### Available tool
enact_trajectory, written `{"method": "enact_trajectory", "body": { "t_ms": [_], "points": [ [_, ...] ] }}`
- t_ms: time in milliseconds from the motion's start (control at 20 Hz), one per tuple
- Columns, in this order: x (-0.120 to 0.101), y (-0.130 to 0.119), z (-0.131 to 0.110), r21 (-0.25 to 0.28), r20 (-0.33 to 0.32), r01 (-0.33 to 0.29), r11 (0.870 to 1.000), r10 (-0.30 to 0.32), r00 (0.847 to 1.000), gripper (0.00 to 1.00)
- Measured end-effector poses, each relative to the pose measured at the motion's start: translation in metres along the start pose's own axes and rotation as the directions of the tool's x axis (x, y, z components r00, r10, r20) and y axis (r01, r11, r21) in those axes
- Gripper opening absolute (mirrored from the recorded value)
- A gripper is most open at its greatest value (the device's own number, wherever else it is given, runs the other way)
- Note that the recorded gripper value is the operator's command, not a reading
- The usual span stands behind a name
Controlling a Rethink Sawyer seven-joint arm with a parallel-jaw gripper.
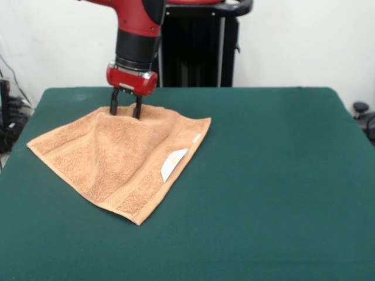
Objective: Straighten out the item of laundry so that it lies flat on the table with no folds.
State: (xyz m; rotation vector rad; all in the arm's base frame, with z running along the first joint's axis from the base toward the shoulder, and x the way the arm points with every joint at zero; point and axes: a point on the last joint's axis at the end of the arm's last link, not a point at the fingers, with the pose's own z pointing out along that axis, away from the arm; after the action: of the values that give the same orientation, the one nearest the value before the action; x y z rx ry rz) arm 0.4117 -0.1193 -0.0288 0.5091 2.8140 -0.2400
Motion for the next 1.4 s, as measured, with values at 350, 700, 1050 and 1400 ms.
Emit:
{"method": "enact_trajectory", "body": {
  "t_ms": [350,700,1050,1400],
  "points": [
    [0.000,0.000,0.000,0.000,0.000,0.000,1.000,0.000,1.000,1.00],
    [0.000,0.000,0.000,0.000,0.000,0.000,1.000,0.000,1.000,1.00],
    [-0.002,-0.010,-0.011,0.008,-0.005,-0.026,1.000,0.026,1.000,1.00],
    [-0.001,-0.041,-0.041,0.054,-0.049,-0.078,0.996,0.080,0.996,1.00]
  ]
}}
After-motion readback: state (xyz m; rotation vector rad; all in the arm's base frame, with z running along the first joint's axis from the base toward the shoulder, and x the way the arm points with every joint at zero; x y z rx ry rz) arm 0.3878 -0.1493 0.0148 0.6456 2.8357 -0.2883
